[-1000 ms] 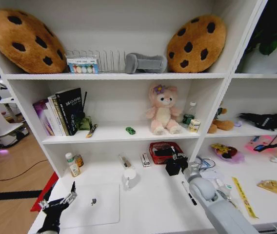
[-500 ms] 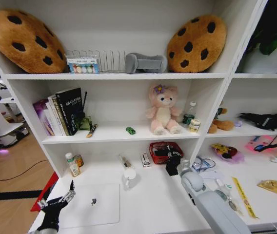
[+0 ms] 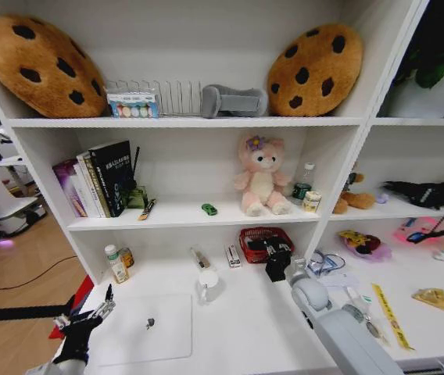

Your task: Organize the objects on the table.

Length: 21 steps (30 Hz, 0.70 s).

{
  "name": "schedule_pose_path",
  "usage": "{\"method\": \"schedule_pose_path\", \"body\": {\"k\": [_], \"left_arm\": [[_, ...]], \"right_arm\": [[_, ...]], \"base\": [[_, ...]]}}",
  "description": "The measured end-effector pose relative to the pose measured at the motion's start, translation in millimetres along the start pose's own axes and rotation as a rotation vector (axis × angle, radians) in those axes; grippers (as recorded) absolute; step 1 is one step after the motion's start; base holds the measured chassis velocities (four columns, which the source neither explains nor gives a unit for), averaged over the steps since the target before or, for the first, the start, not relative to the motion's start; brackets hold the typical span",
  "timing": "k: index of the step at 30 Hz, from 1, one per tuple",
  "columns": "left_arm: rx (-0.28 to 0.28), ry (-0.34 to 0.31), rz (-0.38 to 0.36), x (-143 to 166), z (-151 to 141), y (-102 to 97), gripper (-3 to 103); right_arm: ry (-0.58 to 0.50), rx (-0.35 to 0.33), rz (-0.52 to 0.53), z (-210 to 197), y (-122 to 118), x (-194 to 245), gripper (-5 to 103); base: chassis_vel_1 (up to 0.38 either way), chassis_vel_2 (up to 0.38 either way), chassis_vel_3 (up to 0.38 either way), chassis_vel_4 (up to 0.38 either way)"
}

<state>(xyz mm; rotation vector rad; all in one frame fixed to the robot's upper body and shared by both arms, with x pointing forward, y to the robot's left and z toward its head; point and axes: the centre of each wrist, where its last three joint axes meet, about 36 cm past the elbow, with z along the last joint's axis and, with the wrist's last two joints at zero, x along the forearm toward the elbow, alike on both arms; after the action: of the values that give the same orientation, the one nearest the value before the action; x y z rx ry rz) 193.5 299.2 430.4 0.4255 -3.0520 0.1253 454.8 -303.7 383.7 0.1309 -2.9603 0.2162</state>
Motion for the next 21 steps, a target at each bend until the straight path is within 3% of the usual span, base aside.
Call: {"method": "schedule_pose_path", "body": {"k": [6, 8, 9, 11, 14, 21], "left_arm": [[-0.001, 0.005, 0.0, 3, 2, -1.7, 100], [0.0, 0.007, 0.005, 5, 3, -4.0, 100], [0.0, 0.007, 0.005, 5, 3, -4.0, 100], [-0.004, 0.003, 0.013, 6, 3, -5.9, 100], [-0.019, 0.001, 0.032, 7, 4, -6.8, 100], [-0.019, -0.003, 0.04, 9, 3, -9.3, 100]], "right_arm": [[-0.027, -0.004, -0.009, -11, 2, 19, 67], [-0.02, -0.011, -0.034, -12, 8, 51, 83], [-0.02, -0.011, -0.034, -12, 8, 51, 83], [-0.006, -0.022, -0.056, -11, 12, 80, 93], [-0.012, -0.01, -0.068, -14, 18, 107, 99], [0.001, -0.004, -0.054, -11, 31, 150, 100]], "base": [[0.0, 0.0, 0.0, 0.0], [0.0, 0.0, 0.0, 0.0], [0.0, 0.0, 0.0, 0.0], [0.0, 0.0, 0.0, 0.0], [0.0, 0.0, 0.0, 0.0], [0.0, 0.0, 0.0, 0.0]]}}
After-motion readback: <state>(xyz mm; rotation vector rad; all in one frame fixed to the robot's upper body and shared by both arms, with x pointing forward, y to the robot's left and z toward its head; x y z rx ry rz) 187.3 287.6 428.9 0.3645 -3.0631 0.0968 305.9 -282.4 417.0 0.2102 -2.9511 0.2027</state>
